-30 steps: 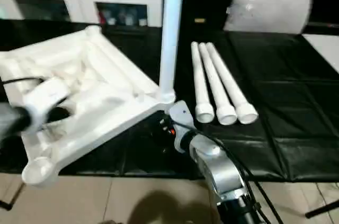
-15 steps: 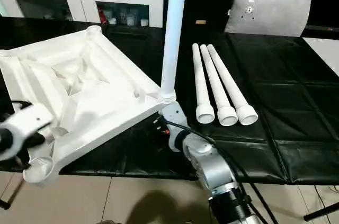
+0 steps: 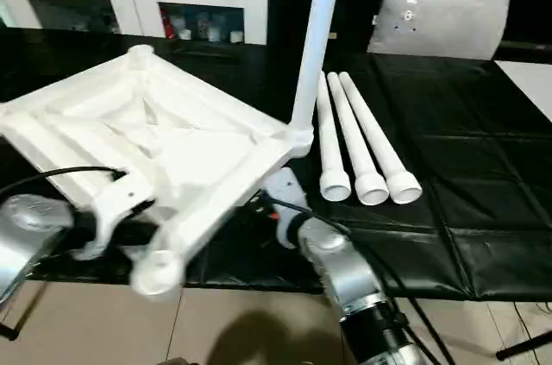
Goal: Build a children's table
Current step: Rotate table base
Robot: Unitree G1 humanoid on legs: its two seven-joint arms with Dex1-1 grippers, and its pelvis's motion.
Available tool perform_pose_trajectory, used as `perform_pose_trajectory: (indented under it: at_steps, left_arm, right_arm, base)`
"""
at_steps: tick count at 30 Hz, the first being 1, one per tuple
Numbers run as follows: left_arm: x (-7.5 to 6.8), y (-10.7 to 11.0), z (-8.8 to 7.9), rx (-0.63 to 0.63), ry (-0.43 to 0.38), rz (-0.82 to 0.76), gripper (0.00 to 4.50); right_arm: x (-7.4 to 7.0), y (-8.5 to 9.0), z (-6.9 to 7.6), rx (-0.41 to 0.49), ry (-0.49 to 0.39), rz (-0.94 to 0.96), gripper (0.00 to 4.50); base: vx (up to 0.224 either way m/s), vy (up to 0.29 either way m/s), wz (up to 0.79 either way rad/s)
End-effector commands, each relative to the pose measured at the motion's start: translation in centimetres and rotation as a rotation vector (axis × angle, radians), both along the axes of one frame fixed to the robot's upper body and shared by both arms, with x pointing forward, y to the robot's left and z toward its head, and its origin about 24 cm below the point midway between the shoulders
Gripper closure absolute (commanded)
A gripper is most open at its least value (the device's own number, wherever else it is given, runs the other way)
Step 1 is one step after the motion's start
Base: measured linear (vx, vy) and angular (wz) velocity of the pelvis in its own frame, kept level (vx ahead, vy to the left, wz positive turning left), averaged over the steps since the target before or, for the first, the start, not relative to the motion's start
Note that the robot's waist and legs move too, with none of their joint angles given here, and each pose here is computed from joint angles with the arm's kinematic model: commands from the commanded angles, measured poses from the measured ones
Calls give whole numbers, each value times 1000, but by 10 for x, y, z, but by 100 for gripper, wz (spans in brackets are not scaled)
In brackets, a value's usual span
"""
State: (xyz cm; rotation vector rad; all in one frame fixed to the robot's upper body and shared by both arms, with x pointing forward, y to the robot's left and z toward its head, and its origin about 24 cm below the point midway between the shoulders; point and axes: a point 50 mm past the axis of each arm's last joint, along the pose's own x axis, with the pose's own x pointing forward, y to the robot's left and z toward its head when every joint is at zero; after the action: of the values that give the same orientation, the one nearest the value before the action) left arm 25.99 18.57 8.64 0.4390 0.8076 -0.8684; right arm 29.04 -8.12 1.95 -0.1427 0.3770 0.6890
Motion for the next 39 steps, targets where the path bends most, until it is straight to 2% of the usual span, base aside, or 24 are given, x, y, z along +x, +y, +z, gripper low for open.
perform_pose_trajectory:
  at_steps: [1,4,9,10,18,27,28,33,34,36,39]
  left_arm:
    - [-2,-14,1,-53,28,-102,444]
    - [-5,-21,-1,-73,76,-188,444]
    - [-5,-27,-1,-95,91,-218,444]
    - [-5,-30,-1,-109,99,-228,444]
    - [6,-38,-1,-126,59,-226,444]
    - [11,-45,-1,-148,51,-232,444]
    - [19,-47,-2,-146,-1,-200,444]
    - [40,-47,0,-143,-101,-113,444]
    - [48,-47,1,-142,-138,-79,444]
    - [52,-46,2,-139,-157,-62,444]
    - [67,-43,4,-111,-233,1,444]
  right_arm:
    - [3,6,4,-3,-18,29,0]
    - [11,15,9,-6,-34,59,0]
    - [16,23,13,-2,-46,83,0]
    - [18,30,15,0,-52,99,0]
    - [29,40,18,-13,-68,106,0]
    - [43,46,25,-34,-95,97,0]
    - [47,48,28,-38,-110,91,0]
    - [52,49,33,-41,-140,79,0]
    - [54,48,35,-50,-164,73,0]
    - [55,47,37,-49,-176,69,0]
    - [60,40,48,-30,-221,35,0]
  base:
    - [0,0,0]
    - [0,0,0]
    - [0,0,0]
    - [0,0,0]
    - [0,0,0]
    - [0,0,0]
    - [0,0,0]
    - [0,0,0]
    - [0,0,0]
    - [0,0,0]
    - [0,0,0]
